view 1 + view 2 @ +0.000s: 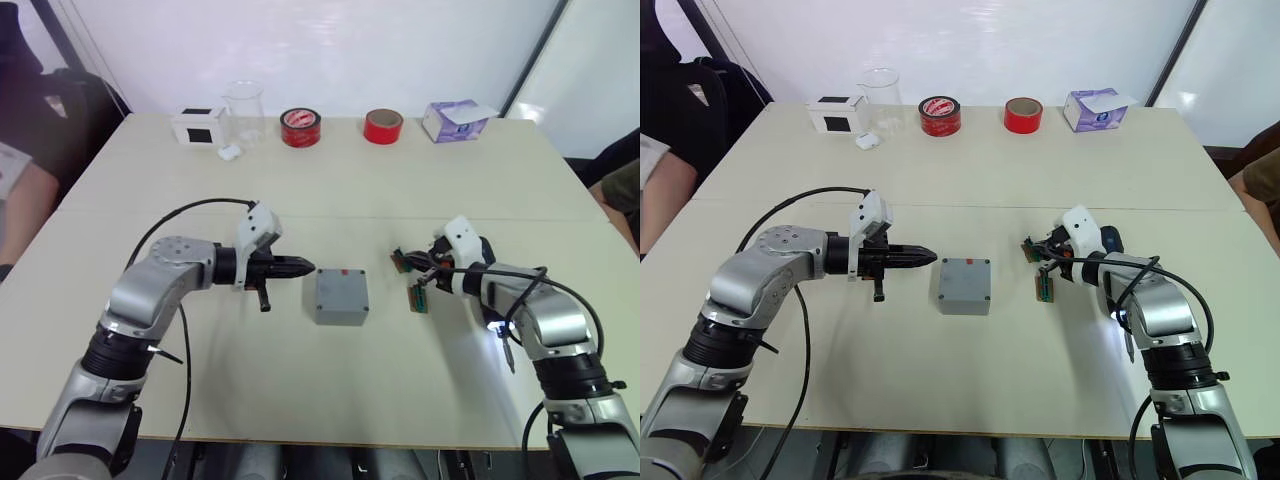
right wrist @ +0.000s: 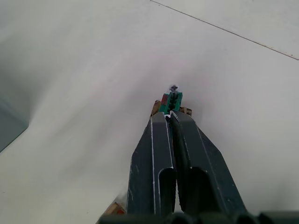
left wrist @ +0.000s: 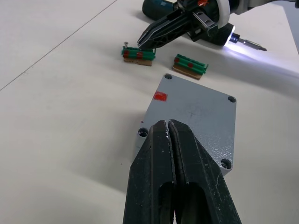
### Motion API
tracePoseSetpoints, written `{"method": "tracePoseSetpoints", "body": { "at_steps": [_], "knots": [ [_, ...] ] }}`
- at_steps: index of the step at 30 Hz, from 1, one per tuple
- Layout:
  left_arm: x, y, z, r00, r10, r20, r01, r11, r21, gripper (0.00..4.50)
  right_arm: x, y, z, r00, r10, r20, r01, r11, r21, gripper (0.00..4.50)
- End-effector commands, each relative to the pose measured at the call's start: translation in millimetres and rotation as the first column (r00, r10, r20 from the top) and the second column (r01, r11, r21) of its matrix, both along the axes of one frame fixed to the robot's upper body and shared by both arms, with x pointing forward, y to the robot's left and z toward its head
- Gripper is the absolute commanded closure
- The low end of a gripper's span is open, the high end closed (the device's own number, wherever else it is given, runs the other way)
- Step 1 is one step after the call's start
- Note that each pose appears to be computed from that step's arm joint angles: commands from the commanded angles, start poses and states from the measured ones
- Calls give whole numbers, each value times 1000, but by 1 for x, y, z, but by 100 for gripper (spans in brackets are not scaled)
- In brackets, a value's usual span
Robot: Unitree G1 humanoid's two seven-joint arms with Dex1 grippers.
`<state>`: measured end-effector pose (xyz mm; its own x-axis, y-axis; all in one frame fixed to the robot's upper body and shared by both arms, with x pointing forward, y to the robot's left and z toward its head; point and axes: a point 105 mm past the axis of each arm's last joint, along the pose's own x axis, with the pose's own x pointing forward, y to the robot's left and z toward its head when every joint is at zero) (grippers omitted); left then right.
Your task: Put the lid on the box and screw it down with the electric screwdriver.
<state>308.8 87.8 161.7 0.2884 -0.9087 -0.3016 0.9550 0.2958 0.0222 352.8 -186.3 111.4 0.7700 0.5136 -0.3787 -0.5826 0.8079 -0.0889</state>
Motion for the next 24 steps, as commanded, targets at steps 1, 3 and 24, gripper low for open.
{"method": "tracePoseSetpoints", "body": {
  "at_steps": [1,3,24],
  "knots": [
    [-2,-1,9,999,-19,31,19,1000,-17,450,3,3,14,998,7,56,-8,1000,10,446],
    [-1,-1,9,999,-18,33,19,1000,-18,450,2,3,15,998,9,56,-10,1000,12,446],
    [-1,0,6,1000,-11,21,12,1000,-25,450,0,0,37,996,-23,82,12,991,130,446]
  ]
}}
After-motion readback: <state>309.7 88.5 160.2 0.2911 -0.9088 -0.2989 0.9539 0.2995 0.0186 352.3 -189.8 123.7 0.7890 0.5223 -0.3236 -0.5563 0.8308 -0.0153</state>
